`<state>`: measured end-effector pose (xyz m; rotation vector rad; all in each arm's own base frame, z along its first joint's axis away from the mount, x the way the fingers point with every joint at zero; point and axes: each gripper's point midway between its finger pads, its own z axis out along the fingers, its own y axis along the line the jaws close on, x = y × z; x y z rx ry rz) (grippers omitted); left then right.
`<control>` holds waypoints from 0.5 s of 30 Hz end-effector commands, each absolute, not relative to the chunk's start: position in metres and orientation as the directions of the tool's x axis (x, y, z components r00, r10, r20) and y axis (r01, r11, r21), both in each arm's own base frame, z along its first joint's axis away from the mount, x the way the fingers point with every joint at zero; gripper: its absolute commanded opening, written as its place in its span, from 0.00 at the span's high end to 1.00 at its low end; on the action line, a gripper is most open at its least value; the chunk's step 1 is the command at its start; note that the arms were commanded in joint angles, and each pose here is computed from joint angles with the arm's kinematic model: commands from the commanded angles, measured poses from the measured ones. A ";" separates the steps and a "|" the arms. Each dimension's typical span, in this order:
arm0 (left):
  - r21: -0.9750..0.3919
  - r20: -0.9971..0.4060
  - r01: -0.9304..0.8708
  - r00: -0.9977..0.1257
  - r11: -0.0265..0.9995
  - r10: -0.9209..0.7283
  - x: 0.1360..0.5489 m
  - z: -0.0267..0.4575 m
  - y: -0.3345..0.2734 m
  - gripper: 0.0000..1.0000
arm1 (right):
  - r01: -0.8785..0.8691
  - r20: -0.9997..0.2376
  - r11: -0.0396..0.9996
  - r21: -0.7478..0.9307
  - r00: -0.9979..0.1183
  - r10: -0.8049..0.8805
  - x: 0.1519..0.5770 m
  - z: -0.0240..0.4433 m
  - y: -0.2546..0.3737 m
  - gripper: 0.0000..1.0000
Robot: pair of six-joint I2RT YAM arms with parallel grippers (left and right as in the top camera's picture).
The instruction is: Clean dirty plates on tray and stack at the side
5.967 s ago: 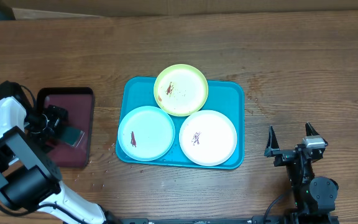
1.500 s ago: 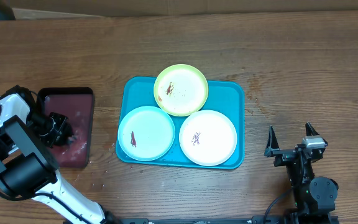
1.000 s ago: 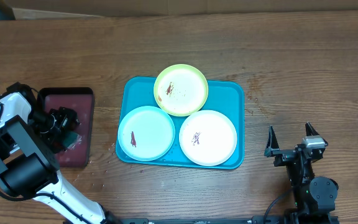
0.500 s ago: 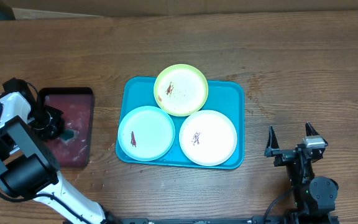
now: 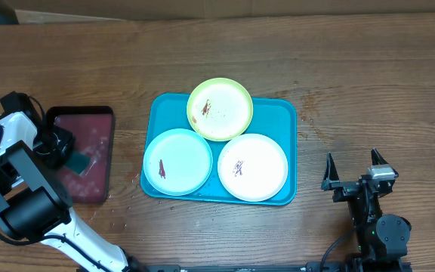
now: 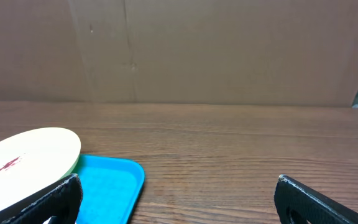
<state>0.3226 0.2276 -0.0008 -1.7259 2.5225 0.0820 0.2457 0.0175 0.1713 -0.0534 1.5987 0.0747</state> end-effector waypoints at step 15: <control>0.010 0.213 -0.935 -0.344 0.354 -0.915 0.287 -0.029 0.170 0.00 | -0.069 -1.000 0.998 0.011 -0.025 0.009 0.246 0.170 0.015 0.00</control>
